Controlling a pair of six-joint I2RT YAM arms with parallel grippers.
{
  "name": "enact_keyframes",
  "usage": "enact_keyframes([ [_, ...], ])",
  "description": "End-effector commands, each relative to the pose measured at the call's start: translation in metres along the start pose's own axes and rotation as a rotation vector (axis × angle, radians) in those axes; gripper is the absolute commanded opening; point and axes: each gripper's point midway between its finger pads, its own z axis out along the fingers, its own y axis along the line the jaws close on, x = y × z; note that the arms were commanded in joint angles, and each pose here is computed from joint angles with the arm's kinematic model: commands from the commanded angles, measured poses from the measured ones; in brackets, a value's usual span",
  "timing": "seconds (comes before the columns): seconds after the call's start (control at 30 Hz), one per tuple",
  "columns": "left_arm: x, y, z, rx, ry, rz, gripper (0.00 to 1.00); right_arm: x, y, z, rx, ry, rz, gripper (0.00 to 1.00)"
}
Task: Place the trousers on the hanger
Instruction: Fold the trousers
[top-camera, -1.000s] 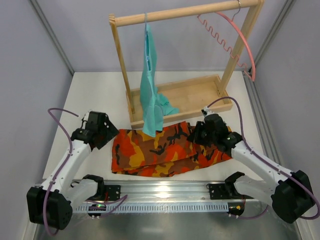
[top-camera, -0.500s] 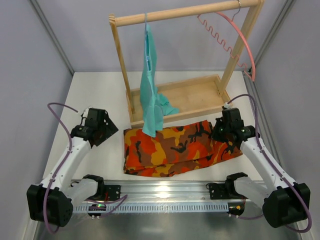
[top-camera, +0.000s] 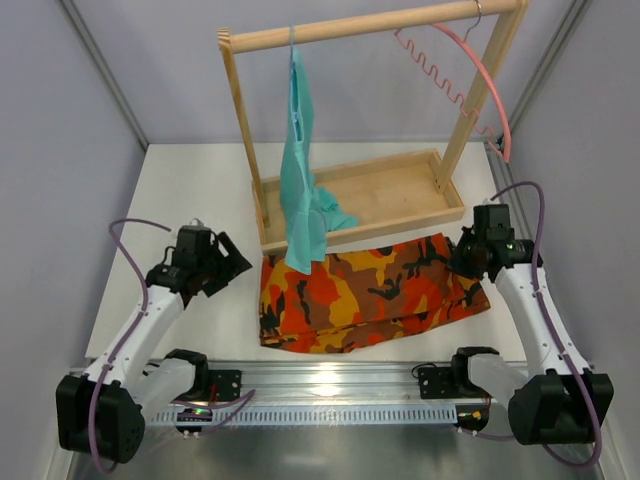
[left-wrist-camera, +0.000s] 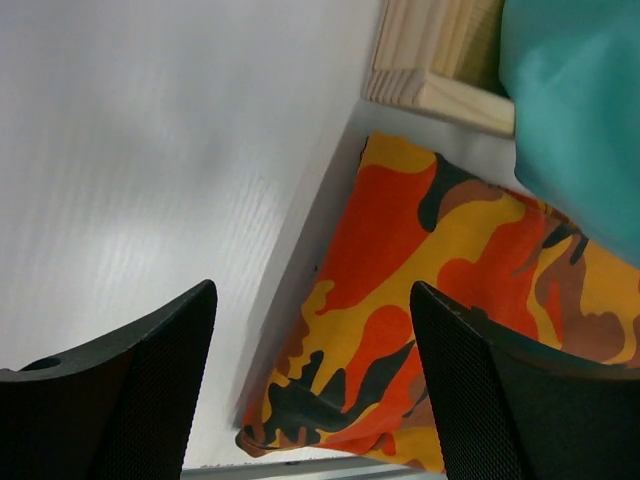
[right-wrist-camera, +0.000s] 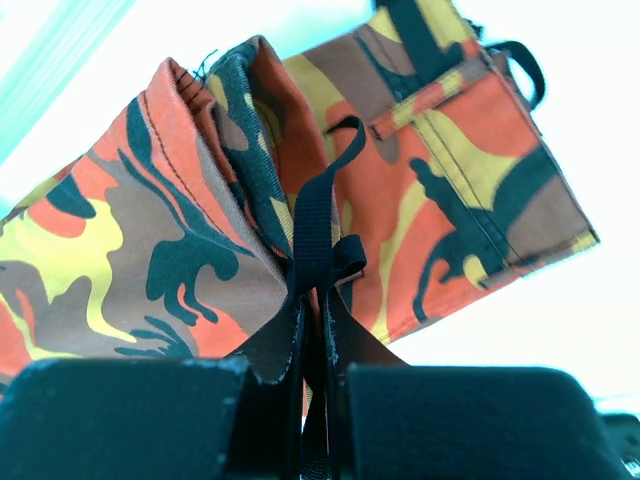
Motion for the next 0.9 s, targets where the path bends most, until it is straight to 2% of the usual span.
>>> enact_keyframes([
  [0.0, 0.017, -0.033, 0.003, 0.229, 0.065, -0.008, 0.79, -0.023, -0.013, -0.014, 0.080, -0.045, 0.002, 0.04],
  [0.17, 0.029, -0.022, 0.011, 0.201, 0.089, -0.037, 0.79, -0.037, -0.032, -0.019, 0.138, -0.055, 0.036, 0.04],
  [0.37, 0.040, -0.044, 0.010, 0.358, 0.133, -0.070, 0.79, -0.031, -0.024, -0.005, 0.075, -0.036, 0.044, 0.04],
  [0.63, 0.076, -0.050, 0.020, 0.429, 0.196, -0.045, 0.82, -0.029, -0.034, 0.003, 0.117, -0.028, 0.028, 0.04],
  [0.87, 0.089, -0.049, 0.045, 0.376, 0.257, -0.084, 0.79, -0.021, -0.033, 0.010, 0.097, -0.010, 0.021, 0.04],
])
